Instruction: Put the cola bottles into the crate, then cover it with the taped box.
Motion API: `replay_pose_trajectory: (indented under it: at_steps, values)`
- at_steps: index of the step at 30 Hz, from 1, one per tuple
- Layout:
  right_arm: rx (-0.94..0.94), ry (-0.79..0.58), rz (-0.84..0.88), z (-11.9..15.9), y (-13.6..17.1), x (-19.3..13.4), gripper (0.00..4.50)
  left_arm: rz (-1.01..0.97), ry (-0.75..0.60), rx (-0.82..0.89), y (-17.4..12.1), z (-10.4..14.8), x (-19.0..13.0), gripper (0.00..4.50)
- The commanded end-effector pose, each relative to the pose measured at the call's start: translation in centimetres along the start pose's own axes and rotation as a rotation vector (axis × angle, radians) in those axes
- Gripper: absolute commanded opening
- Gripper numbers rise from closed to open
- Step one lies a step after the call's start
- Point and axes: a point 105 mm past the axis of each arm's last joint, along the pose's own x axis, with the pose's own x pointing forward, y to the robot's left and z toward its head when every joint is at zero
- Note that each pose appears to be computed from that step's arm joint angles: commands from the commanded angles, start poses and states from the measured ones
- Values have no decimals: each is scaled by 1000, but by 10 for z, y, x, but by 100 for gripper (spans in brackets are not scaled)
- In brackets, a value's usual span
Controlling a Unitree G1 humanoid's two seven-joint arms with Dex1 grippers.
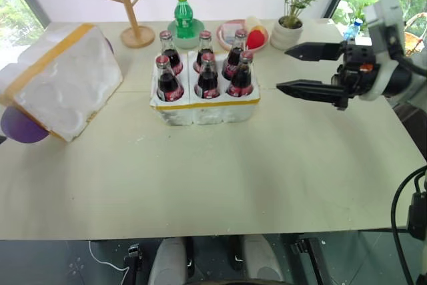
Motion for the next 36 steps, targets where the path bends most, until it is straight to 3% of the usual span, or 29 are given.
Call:
replay_pose_trajectory:
  at_steps: [1, 7, 15, 17, 23, 25, 30, 34, 36]
  values:
    - [-58, -45, -7, 14, 5, -2, 445, -37, 62, -38, 2, 3, 4, 450]
    - [-48, -58, -72, 12, 3, -7, 445, -23, 163, -26, 8, 0, 31, 450]
    - [-49, -63, -123, 11, 4, -11, 445, -30, 196, -37, 6, 3, 59, 450]
    - [-50, -64, -128, 12, 4, -11, 450, -42, 184, -38, 4, 6, 62, 367]
    - [-53, -66, -133, 11, 3, -11, 450, -27, 183, -26, 6, 8, 62, 55]
    - [-33, -61, -131, 9, 1, -12, 450, 16, 158, 1, 11, 14, 61, 31]
    - [31, -38, -138, 3, -4, -24, 450, 110, -29, 191, 16, 70, 57, 31]
    - [34, -11, -196, -3, -11, -33, 450, 261, -251, 439, 8, 133, 48, 31]
    - [128, -10, -96, -6, 4, -39, 450, 336, -393, 533, -4, 169, 39, 31]
